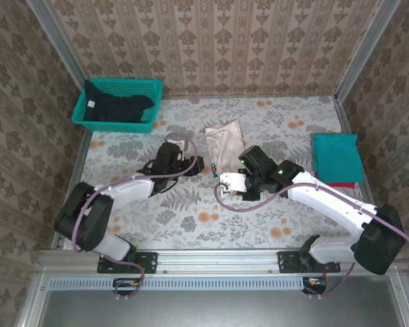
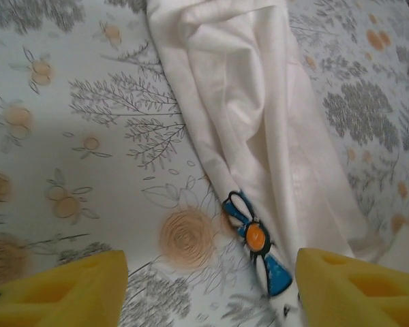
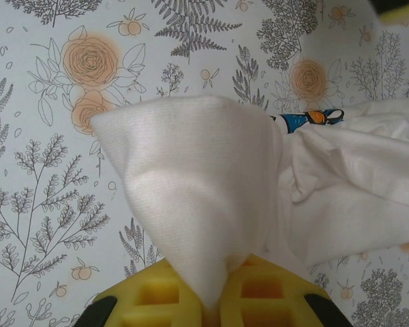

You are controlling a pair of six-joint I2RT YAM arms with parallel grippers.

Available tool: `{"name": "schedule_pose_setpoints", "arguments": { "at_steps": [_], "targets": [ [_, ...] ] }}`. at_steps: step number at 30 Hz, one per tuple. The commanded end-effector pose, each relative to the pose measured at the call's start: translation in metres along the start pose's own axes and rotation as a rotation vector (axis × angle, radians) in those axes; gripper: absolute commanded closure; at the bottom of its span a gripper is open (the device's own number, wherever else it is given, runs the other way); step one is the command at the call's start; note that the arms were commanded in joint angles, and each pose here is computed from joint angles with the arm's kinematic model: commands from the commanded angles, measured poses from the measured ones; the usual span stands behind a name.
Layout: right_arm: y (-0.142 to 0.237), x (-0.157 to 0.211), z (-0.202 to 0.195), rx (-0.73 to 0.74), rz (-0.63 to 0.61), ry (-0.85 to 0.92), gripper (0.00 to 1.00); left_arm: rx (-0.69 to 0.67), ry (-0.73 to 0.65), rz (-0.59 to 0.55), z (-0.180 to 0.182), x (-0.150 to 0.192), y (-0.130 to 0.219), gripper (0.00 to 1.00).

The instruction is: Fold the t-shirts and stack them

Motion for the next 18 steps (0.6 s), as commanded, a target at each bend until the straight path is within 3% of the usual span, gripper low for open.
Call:
{"name": "schedule_pose_setpoints", "arguments": {
  "at_steps": [1,9,18],
  "targets": [
    [0.007,-0.007,-0.006,0.021,-0.011,0.022,1.0,0.046,0.153,0.018,-0.018,-0.006,-0.02,0.39],
    [0.007,-0.006,-0.005,0.025,-0.016,0.013,1.0,0.033,0.272,0.106,-0.022,-0.002,-0.071,0.49],
    [0.007,-0.002,-0.006,0.042,-0.018,0.01,1.0,0.009,0.323,0.145,-0.019,0.004,-0.091,0.58]
  ]
}}
Point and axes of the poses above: each hand's point on the last joint's axis, 136 mm out from that joint toward the fingers, its own y axis back along the fingers, its own z axis along the line the jaws close on, x = y × z, the point moved 1 cm from there along y, back along the fingers, and after that the axes turned 7 degrees about -y, right-handed, at the moved point
